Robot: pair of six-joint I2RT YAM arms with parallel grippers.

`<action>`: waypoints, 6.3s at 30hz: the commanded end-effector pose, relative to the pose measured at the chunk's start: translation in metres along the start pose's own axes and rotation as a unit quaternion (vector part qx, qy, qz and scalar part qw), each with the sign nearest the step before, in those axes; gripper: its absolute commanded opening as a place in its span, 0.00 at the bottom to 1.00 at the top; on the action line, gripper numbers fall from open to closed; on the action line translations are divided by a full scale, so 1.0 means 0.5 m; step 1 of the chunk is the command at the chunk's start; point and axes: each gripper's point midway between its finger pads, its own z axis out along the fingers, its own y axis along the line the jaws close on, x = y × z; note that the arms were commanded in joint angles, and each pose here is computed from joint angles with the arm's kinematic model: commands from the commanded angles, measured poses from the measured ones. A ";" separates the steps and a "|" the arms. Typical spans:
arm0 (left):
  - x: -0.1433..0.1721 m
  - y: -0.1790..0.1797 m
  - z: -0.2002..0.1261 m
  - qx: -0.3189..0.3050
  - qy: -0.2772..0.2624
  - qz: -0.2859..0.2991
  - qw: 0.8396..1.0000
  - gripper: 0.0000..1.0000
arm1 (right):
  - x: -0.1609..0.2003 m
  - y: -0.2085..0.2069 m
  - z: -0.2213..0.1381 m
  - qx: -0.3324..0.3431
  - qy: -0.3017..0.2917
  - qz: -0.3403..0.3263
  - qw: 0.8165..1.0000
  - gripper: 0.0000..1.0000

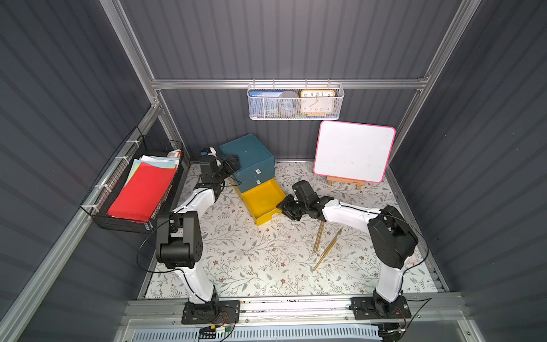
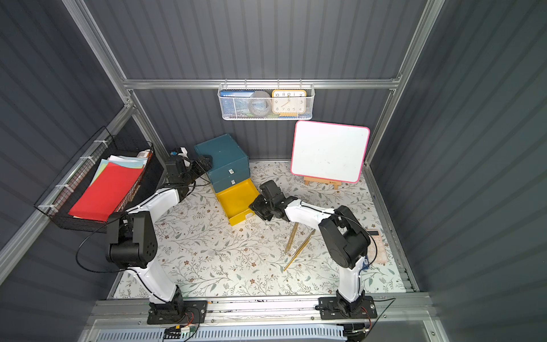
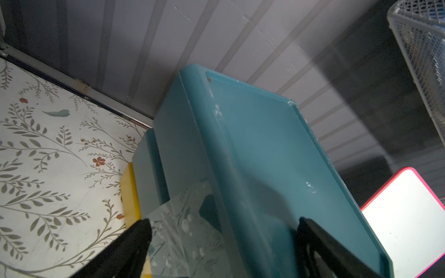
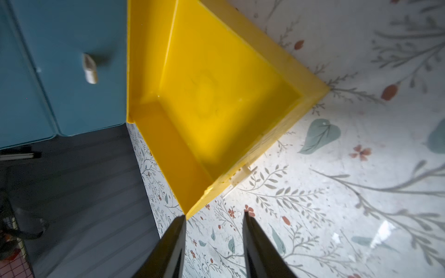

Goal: Please place the pencils in the drawer according to their color
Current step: Open the drawer in the storage box, then pick up the pencil from the center of the board, then place the pencil in the drawer.

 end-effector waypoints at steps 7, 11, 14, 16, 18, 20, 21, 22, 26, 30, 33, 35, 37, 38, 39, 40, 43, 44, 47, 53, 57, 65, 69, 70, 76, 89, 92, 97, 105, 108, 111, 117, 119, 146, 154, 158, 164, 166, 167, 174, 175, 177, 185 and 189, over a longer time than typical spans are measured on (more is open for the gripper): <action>0.075 0.014 0.000 -0.012 0.057 0.009 0.998 1.00 | -0.013 -0.090 -0.126 0.109 -0.033 -0.066 0.991 0.43; 0.073 0.011 0.000 -0.008 0.056 0.009 0.998 1.00 | -0.010 -0.168 -0.161 0.171 -0.041 -0.083 0.981 0.42; 0.073 0.010 0.000 -0.007 0.057 0.010 0.998 1.00 | -0.009 -0.216 -0.181 0.217 -0.043 -0.099 0.970 0.42; 0.074 0.010 0.003 -0.007 0.057 0.010 0.998 1.00 | -0.010 -0.241 -0.192 0.245 -0.045 -0.105 0.963 0.42; 0.074 0.011 0.003 -0.007 0.058 0.010 0.998 1.00 | -0.010 -0.262 -0.196 0.269 -0.044 -0.111 0.956 0.42; 0.075 0.011 0.003 -0.007 0.058 0.010 0.998 1.00 | -0.009 -0.280 -0.194 0.287 -0.038 -0.114 0.950 0.42; 0.075 0.012 0.003 -0.007 0.058 0.010 0.998 1.00 | -0.007 -0.289 -0.191 0.293 -0.033 -0.114 0.949 0.41; 0.075 0.013 0.003 -0.008 0.058 0.010 0.998 1.00 | -0.004 -0.295 -0.187 0.297 -0.028 -0.113 0.948 0.41; 0.078 0.013 0.002 -0.008 0.059 0.010 0.998 1.00 | 0.002 -0.315 -0.174 0.311 -0.015 -0.110 0.944 0.41; 0.077 0.014 0.003 -0.009 0.059 0.011 0.998 1.00 | 0.007 -0.330 -0.163 0.316 -0.008 -0.105 0.943 0.40; 0.075 0.012 0.002 -0.008 0.058 0.012 0.998 1.00 | 0.009 -0.337 -0.157 0.320 -0.005 -0.104 0.942 0.40; 0.075 0.013 0.003 -0.009 0.058 0.010 0.998 1.00 | 0.009 -0.342 -0.154 0.324 -0.003 -0.104 0.940 0.40; 0.073 0.011 0.002 -0.008 0.057 0.011 0.998 1.00 | 0.011 -0.349 -0.152 0.327 -0.001 -0.103 0.939 0.40; 0.074 0.012 0.002 -0.008 0.058 0.011 0.998 1.00 | 0.011 -0.353 -0.151 0.329 0.000 -0.102 0.939 0.40; 0.073 0.011 0.001 -0.008 0.057 0.011 0.998 1.00 | 0.014 -0.358 -0.148 0.331 0.003 -0.101 0.938 0.40; 0.073 0.011 0.002 -0.008 0.057 0.011 0.998 1.00 | 0.015 -0.361 -0.147 0.332 0.004 -0.100 0.938 0.40; 0.073 0.011 0.002 -0.008 0.058 0.010 0.998 1.00 | 0.017 -0.372 -0.143 0.336 0.006 -0.097 0.937 0.40; 0.072 0.010 0.002 -0.008 0.057 0.011 0.998 1.00 | 0.017 -0.373 -0.142 0.335 0.006 -0.095 0.937 0.40; 0.074 0.012 0.002 -0.009 0.058 0.010 0.998 1.00 | 0.020 -0.382 -0.138 0.337 0.011 -0.091 0.937 0.39; 0.073 0.012 0.002 -0.010 0.057 0.011 0.998 1.00 | 0.022 -0.388 -0.129 0.336 0.016 -0.090 0.937 0.38; 0.073 0.012 0.001 -0.010 0.058 0.011 0.998 1.00 | 0.021 -0.392 -0.124 0.338 0.018 -0.087 0.937 0.37; 0.071 0.012 0.001 -0.012 0.057 0.012 0.998 1.00 | 0.027 -0.409 -0.116 0.342 0.028 -0.070 0.937 0.34; 0.069 0.010 0.001 -0.011 0.057 0.012 0.998 1.00 | 0.033 -0.420 -0.112 0.346 0.035 -0.064 0.935 0.27; 0.071 0.011 0.001 -0.012 0.057 0.012 0.998 1.00 | 0.035 -0.423 -0.111 0.348 0.037 -0.062 0.935 0.26; 0.068 0.010 0.003 -0.011 0.057 0.012 0.998 1.00 | 0.044 -0.443 -0.105 0.366 0.053 -0.055 0.927 0.21; 0.067 0.009 0.003 -0.011 0.057 0.013 0.998 1.00 | 0.055 -0.427 -0.079 0.338 0.067 -0.034 0.938 0.00; 0.068 0.010 0.002 -0.012 0.057 0.014 0.998 1.00 | 0.052 -0.401 -0.072 0.315 0.067 -0.026 0.947 0.00; 0.068 0.010 0.001 -0.012 0.057 0.015 0.998 1.00 | 0.042 -0.341 -0.075 0.270 0.060 -0.018 0.961 0.00; 0.069 0.010 0.002 -0.011 0.057 0.014 0.998 1.00 | 0.022 -0.263 -0.100 0.228 0.045 -0.027 0.972 0.00; 0.068 0.009 0.002 -0.009 0.057 0.014 0.998 1.00 | 0.016 -0.238 -0.105 0.212 0.042 -0.029 0.976 0.00; 0.068 0.008 0.001 -0.009 0.057 0.014 0.998 1.00 | 0.010 -0.203 -0.109 0.190 0.040 -0.031 0.981 0.00; 0.070 0.010 0.003 -0.010 0.058 0.014 0.998 1.00 | -0.013 -0.116 -0.110 0.138 0.033 -0.041 0.989 0.00; 0.069 0.010 0.003 -0.010 0.057 0.014 0.998 1.00 | -0.024 -0.084 -0.107 0.122 0.031 -0.043 0.991 0.00; 0.073 0.015 0.006 -0.014 0.060 0.012 0.998 1.00 | -0.116 0.097 0.137 -0.015 0.006 -0.047 0.999 0.00; 0.075 0.016 0.008 -0.013 0.061 0.013 0.998 1.00 | -0.091 0.104 0.191 -0.014 0.019 -0.074 0.997 0.00; 0.078 0.017 0.008 -0.013 0.063 0.012 0.998 1.00 | -0.081 0.098 0.215 -0.009 0.027 -0.073 0.997 0.00; 0.078 0.017 0.009 -0.013 0.062 0.013 0.998 1.00 | -0.076 0.083 0.240 0.000 0.038 -0.068 0.997 0.00; 0.077 0.017 0.008 -0.012 0.062 0.012 0.998 1.00 | -0.074 0.078 0.247 0.004 0.043 -0.063 0.997 0.00; 0.078 0.016 0.009 -0.012 0.063 0.011 0.998 1.00 | -0.073 0.076 0.249 0.005 0.045 -0.063 0.997 0.00; 0.075 0.014 0.008 -0.011 0.061 0.012 0.998 1.00 | -0.076 0.071 0.250 0.014 0.041 -0.061 0.997 0.10; 0.076 0.016 0.008 -0.011 0.061 0.011 0.998 1.00 | -0.076 0.072 0.250 0.015 0.040 -0.062 0.997 0.12; 0.079 0.016 0.009 -0.011 0.062 0.010 0.998 1.00 | -0.075 0.070 0.251 0.017 0.041 -0.064 0.997 0.15; 0.080 0.016 0.008 -0.010 0.063 0.010 0.998 1.00 | -0.079 0.084 0.237 0.015 0.037 -0.070 0.997 0.22; 0.079 0.017 0.005 -0.012 0.062 0.012 0.998 1.00 | -0.078 0.111 0.213 0.005 0.034 -0.084 0.996 0.22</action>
